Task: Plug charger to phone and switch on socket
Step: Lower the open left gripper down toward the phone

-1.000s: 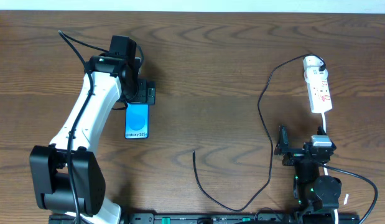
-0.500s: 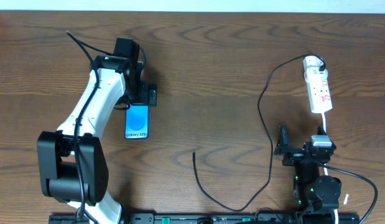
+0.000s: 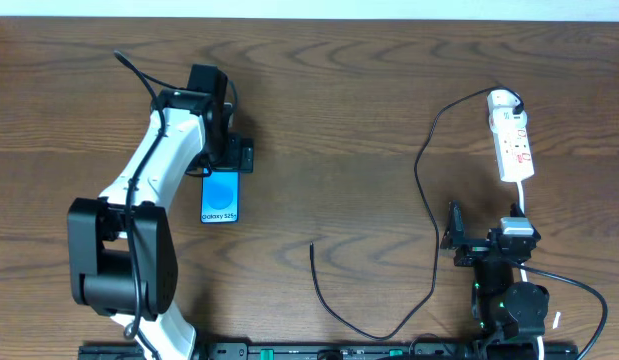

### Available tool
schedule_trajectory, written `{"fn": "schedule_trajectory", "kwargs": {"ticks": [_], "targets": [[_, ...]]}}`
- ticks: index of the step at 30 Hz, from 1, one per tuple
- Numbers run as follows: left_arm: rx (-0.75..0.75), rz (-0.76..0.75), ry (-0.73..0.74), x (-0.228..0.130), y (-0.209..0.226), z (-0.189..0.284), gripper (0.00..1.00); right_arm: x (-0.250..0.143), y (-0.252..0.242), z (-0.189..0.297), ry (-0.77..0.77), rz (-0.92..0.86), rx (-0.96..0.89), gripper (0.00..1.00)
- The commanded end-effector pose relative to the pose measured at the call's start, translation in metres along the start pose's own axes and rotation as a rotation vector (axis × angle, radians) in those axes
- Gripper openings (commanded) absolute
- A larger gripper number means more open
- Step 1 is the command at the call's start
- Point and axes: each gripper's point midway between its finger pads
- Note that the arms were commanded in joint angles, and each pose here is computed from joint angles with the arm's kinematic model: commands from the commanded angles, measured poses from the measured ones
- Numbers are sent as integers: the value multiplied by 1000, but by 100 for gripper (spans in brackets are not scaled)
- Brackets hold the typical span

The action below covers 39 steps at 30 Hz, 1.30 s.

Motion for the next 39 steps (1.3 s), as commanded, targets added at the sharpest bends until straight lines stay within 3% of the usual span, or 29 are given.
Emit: {"fn": "schedule_trajectory", "kwargs": {"ticks": [1,39], "targets": [[52,9,25,-7,10,-10,99,1,1,1,-5,19,2,99],[69,35,40,-19,15,-28,99,1,1,0,-5,19,2,99]]}}
Point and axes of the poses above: each gripper's point midway between its finger pads, its own z axis back along the fingers, its own y axis along the line the jaws close on, x = y × z, and after that the axes turned 9 degrees about z, right-handed
